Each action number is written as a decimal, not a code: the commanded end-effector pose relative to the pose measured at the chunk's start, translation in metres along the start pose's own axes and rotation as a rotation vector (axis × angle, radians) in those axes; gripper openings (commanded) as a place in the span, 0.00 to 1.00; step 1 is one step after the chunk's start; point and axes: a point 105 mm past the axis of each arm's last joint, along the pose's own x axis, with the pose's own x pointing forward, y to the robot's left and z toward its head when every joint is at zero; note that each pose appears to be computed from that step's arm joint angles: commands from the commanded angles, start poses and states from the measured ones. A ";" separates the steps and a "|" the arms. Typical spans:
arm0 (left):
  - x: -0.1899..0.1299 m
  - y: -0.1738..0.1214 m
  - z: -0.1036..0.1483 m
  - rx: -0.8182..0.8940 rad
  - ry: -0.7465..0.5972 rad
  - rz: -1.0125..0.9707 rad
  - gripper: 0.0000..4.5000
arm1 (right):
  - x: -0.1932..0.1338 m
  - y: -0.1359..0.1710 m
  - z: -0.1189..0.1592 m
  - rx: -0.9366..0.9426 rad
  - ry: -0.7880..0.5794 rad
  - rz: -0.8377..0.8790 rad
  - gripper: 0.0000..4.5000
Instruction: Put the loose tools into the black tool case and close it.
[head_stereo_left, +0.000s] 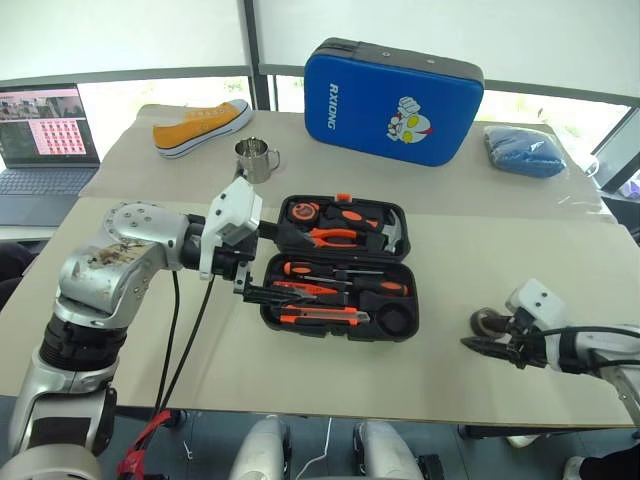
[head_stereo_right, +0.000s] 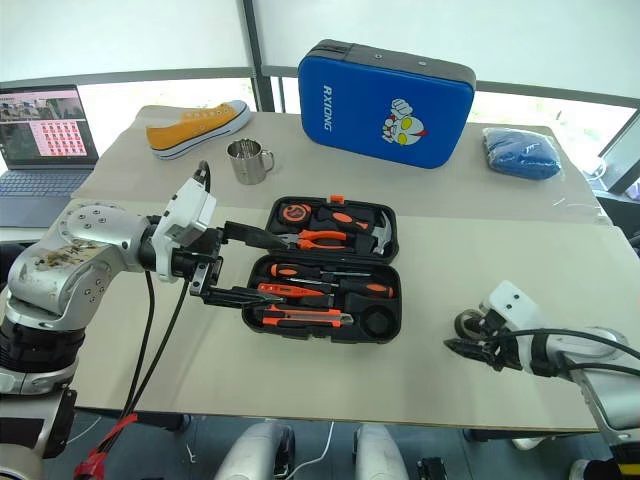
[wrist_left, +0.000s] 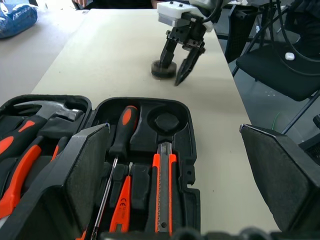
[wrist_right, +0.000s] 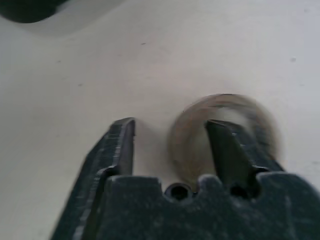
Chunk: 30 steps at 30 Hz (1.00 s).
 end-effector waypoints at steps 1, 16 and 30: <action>-0.002 -0.001 0.012 0.053 -0.008 0.011 1.00 | 0.003 -0.002 0.003 -0.021 -0.025 -0.005 0.23; 0.003 -0.003 0.004 0.081 0.019 0.001 1.00 | 0.003 0.103 0.108 -0.295 -0.338 0.397 0.00; -0.002 0.001 -0.001 0.107 0.053 0.040 1.00 | 0.045 0.095 0.092 -0.379 -0.184 0.313 0.09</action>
